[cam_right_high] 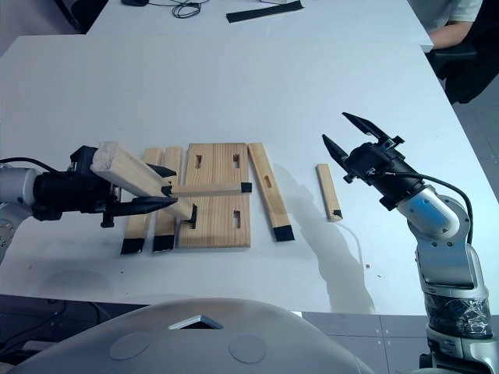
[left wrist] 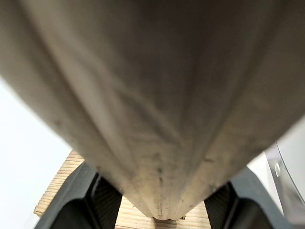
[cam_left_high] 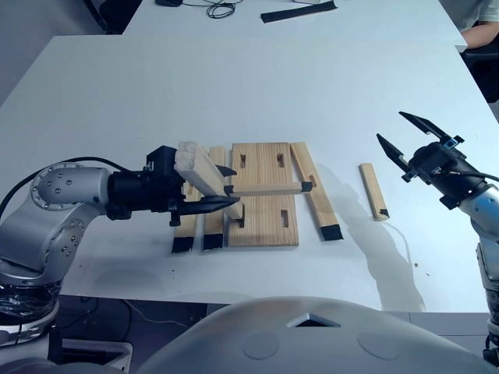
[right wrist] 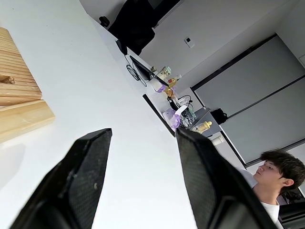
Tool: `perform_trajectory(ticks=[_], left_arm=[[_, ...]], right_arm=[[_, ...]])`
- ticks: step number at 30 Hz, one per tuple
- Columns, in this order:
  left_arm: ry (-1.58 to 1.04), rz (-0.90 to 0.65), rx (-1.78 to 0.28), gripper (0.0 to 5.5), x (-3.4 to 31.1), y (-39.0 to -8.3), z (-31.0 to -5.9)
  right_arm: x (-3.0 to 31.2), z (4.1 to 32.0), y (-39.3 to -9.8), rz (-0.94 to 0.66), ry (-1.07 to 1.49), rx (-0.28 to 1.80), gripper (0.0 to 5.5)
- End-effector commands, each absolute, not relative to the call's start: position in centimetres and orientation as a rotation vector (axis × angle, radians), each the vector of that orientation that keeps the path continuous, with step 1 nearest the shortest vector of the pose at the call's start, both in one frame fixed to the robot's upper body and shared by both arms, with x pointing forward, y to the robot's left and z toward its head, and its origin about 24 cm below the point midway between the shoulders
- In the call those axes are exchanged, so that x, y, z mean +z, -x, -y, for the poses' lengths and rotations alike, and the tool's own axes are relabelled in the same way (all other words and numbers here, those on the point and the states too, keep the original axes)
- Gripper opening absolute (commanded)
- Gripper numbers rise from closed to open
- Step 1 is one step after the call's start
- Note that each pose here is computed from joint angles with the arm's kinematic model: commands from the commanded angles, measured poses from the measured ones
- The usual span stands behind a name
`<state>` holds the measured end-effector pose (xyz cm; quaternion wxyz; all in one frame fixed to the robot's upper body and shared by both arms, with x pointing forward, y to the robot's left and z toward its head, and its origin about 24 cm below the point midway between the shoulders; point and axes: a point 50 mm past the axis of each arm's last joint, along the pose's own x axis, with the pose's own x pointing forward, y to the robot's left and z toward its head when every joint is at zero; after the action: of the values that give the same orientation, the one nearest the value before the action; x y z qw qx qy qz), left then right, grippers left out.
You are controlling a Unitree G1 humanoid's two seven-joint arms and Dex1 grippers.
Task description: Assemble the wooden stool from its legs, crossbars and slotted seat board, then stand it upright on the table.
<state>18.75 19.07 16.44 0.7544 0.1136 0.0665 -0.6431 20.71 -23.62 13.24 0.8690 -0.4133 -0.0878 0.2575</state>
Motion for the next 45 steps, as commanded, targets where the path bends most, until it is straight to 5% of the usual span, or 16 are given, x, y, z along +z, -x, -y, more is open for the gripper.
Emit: perform_trajectory(ticks=[1, 45], left_arm=[[-0.256, -0.168, -1.404, 2.09, 16.1, -18.6, -19.2], [-0.296, -0.212, -1.409, 2.09, 16.0, -18.3, -19.3]], right_arm=[[13.4, 23.5, -20.7, 0.178, 0.875, 0.558, 2.46], [12.5, 22.5, -20.2, 0.198, 0.849, 0.510, 2.46]])
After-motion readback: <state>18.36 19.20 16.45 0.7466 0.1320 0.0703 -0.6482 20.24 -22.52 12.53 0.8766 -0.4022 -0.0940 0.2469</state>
